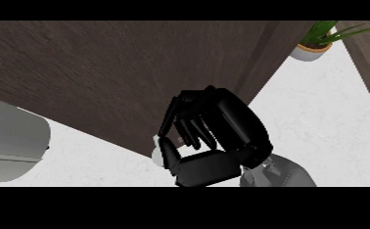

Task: Pick up the bottled water, place it into the cabinet and close the cabinet

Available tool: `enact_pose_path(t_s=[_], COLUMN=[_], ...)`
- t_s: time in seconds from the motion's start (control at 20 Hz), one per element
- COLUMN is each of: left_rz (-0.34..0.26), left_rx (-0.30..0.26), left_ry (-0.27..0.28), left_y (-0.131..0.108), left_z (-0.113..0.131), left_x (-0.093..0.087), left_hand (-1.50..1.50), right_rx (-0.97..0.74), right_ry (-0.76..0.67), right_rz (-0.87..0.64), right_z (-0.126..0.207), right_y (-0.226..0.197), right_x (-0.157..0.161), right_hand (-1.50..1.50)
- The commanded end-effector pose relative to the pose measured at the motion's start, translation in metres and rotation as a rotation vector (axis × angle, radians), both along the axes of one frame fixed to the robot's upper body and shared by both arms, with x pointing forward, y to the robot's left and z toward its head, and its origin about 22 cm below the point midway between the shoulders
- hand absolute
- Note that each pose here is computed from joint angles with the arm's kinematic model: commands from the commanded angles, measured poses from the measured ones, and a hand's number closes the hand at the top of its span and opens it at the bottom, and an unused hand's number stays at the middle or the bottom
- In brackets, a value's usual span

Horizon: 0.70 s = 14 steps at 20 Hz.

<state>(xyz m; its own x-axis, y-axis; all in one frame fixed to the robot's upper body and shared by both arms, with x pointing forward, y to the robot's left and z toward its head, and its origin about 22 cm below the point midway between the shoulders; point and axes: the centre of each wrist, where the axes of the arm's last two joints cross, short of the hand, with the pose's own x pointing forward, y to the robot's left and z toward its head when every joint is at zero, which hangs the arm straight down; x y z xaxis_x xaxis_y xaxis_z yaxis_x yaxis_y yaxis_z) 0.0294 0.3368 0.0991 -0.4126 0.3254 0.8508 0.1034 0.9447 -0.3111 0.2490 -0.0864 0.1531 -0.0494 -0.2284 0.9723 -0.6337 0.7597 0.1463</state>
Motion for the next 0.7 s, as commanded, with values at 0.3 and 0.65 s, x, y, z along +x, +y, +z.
enact_pose_path(t_s=[0.3,0.65], left_rz=[0.02,0.019], left_rx=[-0.002,0.002], left_ry=[-0.01,-0.013], left_y=[0.013,0.034], left_z=[0.009,0.007], left_x=[-0.014,-0.026], left_hand=[-1.5,-1.5], right_rx=[-0.003,-0.021], right_ry=[0.04,0.009], right_rz=[-0.017,0.04], right_z=[0.007,0.006], right_y=[-0.014,-0.027], right_x=[0.095,0.124], right_hand=[1.5,1.5])
